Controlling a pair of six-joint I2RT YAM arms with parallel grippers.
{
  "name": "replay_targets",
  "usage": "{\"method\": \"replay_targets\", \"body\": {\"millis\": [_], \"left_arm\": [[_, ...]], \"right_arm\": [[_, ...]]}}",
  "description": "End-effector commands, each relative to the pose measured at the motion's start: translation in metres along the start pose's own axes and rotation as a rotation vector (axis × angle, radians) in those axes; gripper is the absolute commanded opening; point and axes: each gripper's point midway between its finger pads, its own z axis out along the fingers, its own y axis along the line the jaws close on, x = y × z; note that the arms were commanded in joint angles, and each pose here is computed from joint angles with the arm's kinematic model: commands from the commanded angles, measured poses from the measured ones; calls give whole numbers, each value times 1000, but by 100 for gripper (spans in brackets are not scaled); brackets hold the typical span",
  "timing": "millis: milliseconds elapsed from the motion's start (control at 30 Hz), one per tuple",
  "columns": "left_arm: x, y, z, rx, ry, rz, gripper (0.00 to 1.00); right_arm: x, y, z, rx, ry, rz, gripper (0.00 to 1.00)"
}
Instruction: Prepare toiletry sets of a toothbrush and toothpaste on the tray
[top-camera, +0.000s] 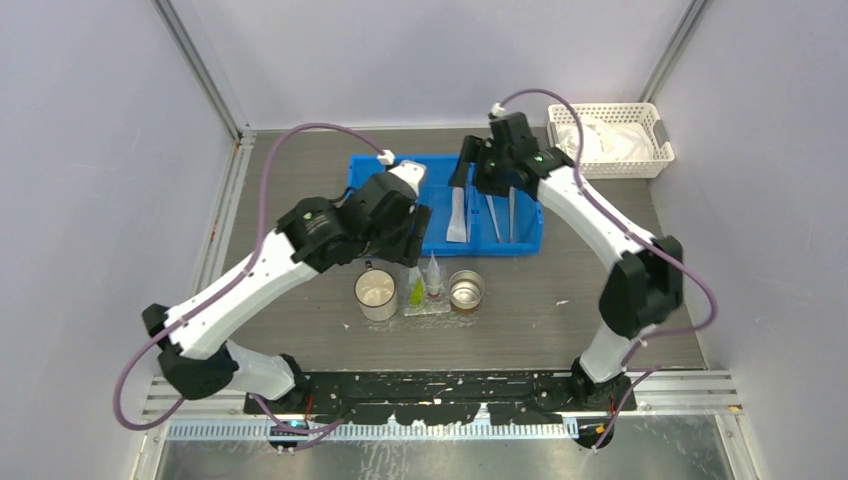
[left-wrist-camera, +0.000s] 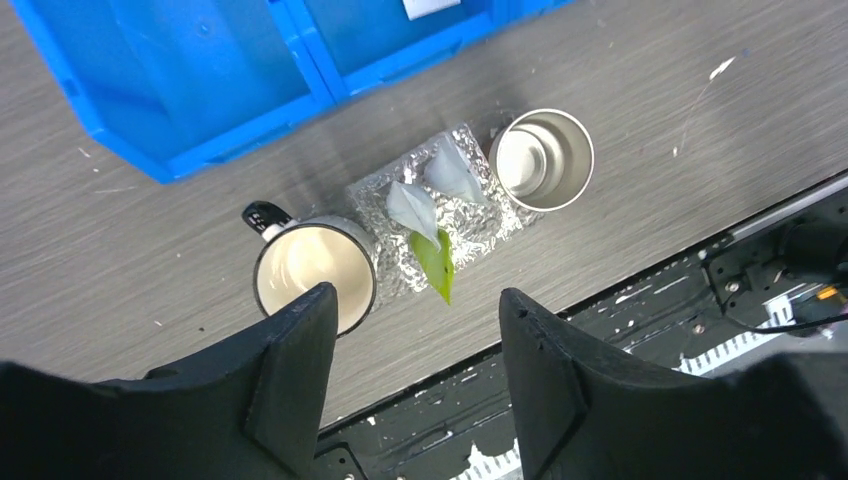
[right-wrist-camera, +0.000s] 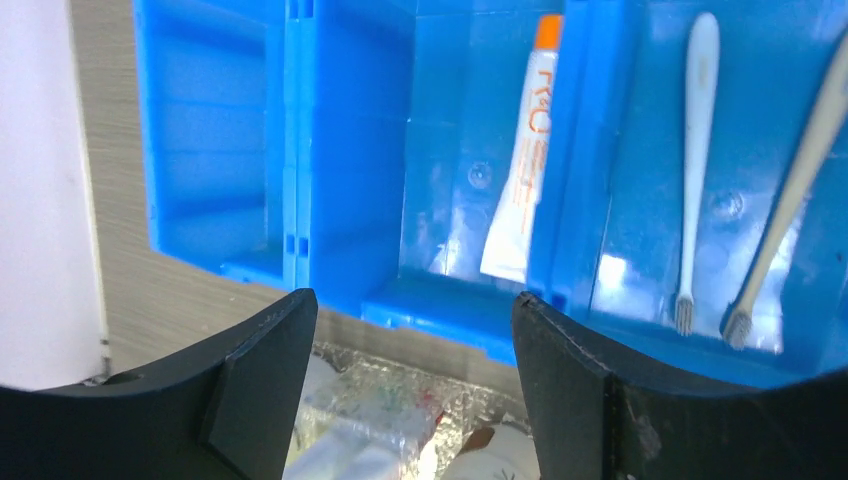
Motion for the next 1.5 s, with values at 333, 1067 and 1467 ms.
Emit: {"method": "replay_targets", "body": {"millis": [333,1067,1467], "left_arm": [[15,33,-22,-61,-70,-11,68],[23,51,-10,-59,-57,-7,72],[25,56,-6,-58,-43,-13,72]], "right_arm": [[16,-14,102,370,82,-260,76],[24,-74,159,714,20,-412,69],[54,-92,191,593,86,-247,62]]}}
